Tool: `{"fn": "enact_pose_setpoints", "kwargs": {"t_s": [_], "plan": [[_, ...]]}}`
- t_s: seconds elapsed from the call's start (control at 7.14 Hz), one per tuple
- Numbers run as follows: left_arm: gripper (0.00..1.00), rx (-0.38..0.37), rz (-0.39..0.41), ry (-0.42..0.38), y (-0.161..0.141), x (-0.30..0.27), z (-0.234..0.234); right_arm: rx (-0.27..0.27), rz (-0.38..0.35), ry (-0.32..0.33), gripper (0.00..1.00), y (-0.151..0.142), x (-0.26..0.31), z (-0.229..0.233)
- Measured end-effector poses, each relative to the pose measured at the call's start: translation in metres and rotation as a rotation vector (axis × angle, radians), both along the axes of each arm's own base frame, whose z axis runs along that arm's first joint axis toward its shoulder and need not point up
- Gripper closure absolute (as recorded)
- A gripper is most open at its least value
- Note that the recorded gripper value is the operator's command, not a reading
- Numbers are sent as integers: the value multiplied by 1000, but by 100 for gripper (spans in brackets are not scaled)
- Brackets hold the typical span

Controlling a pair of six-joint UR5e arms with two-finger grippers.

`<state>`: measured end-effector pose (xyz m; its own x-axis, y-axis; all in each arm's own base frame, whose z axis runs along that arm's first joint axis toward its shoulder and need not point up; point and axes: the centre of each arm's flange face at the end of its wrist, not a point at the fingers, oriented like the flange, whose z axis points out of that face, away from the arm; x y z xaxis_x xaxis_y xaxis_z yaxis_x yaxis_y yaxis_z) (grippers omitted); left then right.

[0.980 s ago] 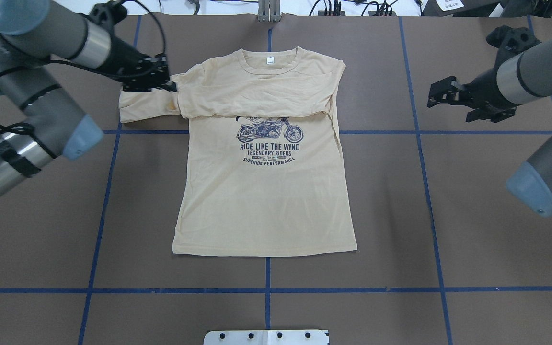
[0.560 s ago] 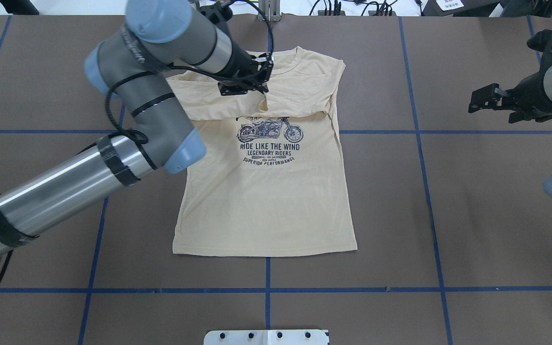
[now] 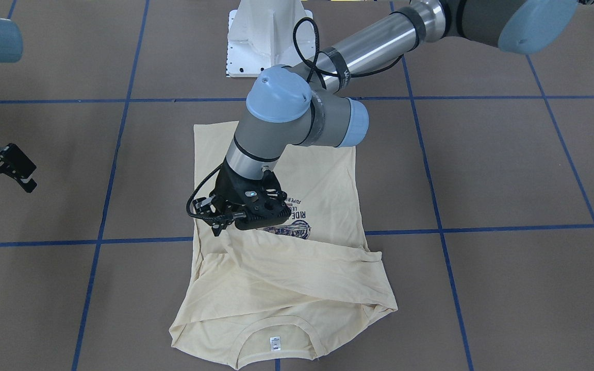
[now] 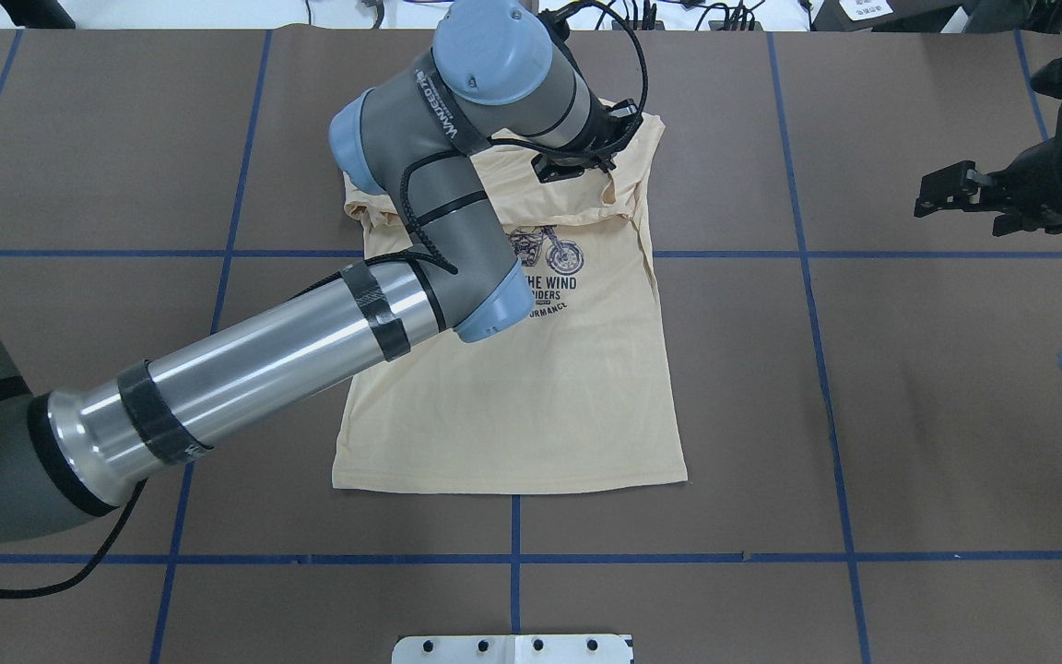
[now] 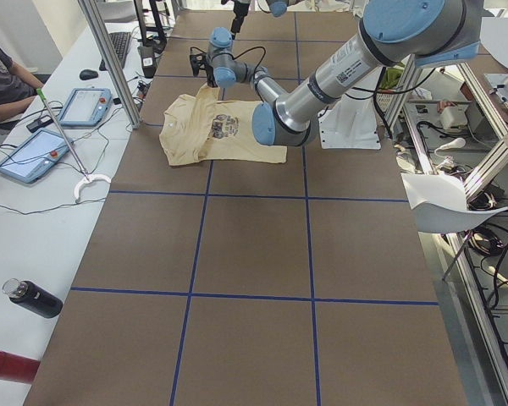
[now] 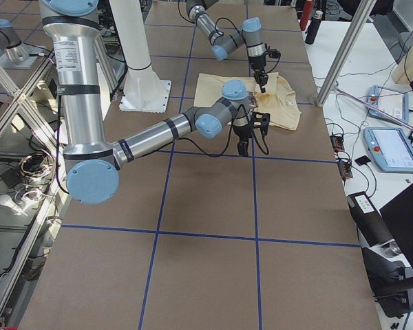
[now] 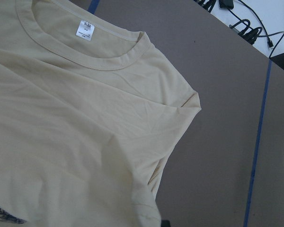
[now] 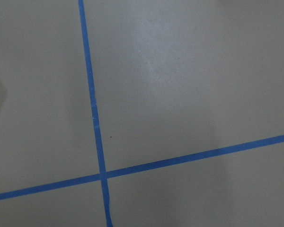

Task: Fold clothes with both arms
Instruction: 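Carry the sleeve across the shirt toward the collar with the left gripper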

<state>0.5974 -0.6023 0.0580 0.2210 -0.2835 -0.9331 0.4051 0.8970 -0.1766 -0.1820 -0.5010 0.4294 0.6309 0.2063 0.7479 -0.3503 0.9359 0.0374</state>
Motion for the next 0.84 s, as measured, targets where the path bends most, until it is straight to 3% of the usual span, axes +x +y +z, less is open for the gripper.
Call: {"fn": "enact_pose_setpoints", "kwargs": {"t_s": [0.14, 0.28, 0.42, 0.56, 0.84], "plan": [[93, -8, -39, 17, -8, 10, -2, -4, 2, 4, 1, 2, 1, 3], [66, -26, -69, 34, -14, 17, -4, -10, 3, 7, 1, 4, 3, 7], [12, -51, -93, 57, -19, 25, -11, -14, 2, 6, 0, 7, 4, 8], [1, -62, -107, 75, -23, 31, -14, -18, 4, 3, 0, 9, 4, 7], [1, -57, -113, 89, -26, 31, -18, -26, 2, -5, 0, 11, 2, 6]]}}
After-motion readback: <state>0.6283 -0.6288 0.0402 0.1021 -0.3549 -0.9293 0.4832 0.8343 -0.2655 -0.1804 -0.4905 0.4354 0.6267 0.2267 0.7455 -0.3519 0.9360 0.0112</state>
